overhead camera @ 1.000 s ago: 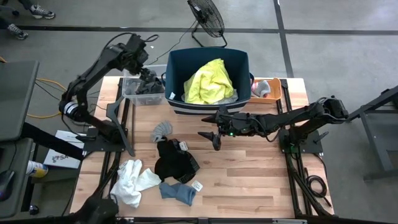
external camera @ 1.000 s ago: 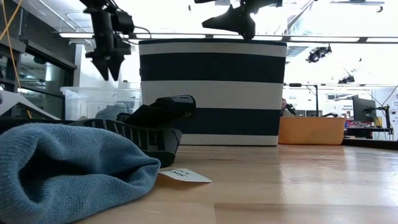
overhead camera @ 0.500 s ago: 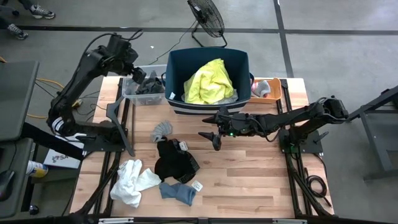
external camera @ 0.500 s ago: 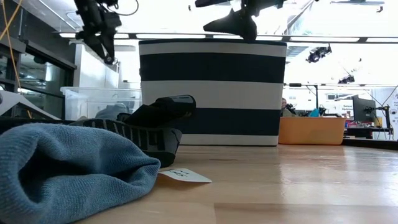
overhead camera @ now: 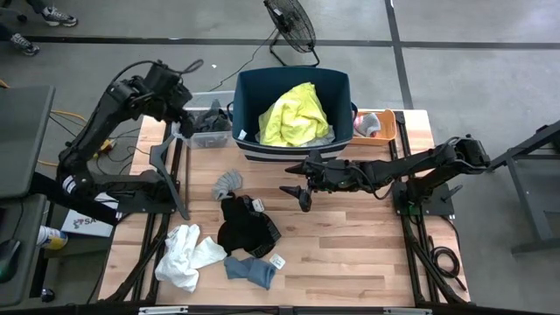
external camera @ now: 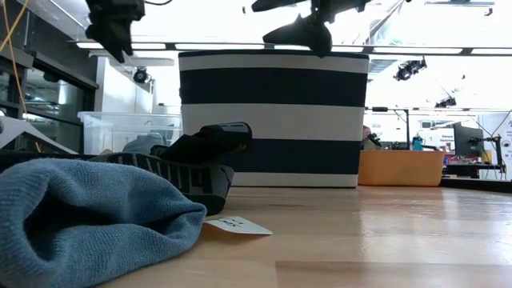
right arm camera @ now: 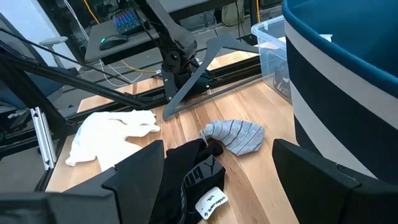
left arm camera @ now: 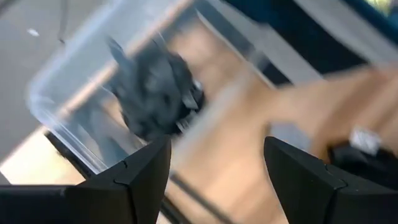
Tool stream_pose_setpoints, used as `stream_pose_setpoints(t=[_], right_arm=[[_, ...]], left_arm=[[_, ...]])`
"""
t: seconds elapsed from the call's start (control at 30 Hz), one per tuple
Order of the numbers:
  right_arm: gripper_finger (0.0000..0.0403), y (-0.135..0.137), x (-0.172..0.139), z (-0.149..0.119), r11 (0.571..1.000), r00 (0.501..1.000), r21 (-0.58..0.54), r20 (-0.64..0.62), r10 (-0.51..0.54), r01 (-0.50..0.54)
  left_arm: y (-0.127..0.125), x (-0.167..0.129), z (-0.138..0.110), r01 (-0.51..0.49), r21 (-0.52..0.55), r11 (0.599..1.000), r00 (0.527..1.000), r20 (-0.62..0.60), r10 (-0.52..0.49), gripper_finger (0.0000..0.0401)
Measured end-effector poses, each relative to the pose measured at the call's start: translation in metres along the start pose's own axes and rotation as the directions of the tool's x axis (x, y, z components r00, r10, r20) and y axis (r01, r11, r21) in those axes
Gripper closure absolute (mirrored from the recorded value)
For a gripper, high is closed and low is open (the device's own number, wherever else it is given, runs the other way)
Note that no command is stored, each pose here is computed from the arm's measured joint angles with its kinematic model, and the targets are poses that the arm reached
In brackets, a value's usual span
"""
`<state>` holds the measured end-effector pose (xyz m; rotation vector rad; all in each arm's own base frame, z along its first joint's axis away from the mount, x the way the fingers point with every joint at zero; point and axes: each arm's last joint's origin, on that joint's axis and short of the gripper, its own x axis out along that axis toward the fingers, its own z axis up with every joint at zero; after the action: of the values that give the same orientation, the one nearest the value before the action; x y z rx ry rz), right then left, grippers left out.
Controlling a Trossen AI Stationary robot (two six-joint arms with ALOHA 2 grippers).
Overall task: Pick & Place Cloths
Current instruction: Put the white shorts into the transparent container
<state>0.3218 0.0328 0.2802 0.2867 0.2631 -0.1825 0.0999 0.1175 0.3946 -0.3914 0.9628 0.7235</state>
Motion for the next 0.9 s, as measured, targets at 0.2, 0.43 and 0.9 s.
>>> stream_pose_setpoints(t=[0.2,0.43,0.9], right_arm=[[0.0111,0.000,0.000,-0.001,1.000,1.000,0.000,-0.007,-0.003,0.003],[0.0111,0.000,0.000,-0.001,1.000,1.000,0.000,-0.006,-0.005,0.005],[0.0111,0.000,0.000,-0.001,1.000,1.000,-0.002,-0.013,-0.004,0.004]], left_arm=[[-0.016,-0.003,-0.017,0.058,0.006,0.998,0.985,-0.163,-0.056,0.0149],[-0.037,-0.008,-0.025,0.133,-0.085,0.987,0.969,-0.200,-0.148,0.0149],[-0.094,-0.022,-0.047,0.345,0.100,0.933,0.906,-0.296,-0.303,0.0149]])
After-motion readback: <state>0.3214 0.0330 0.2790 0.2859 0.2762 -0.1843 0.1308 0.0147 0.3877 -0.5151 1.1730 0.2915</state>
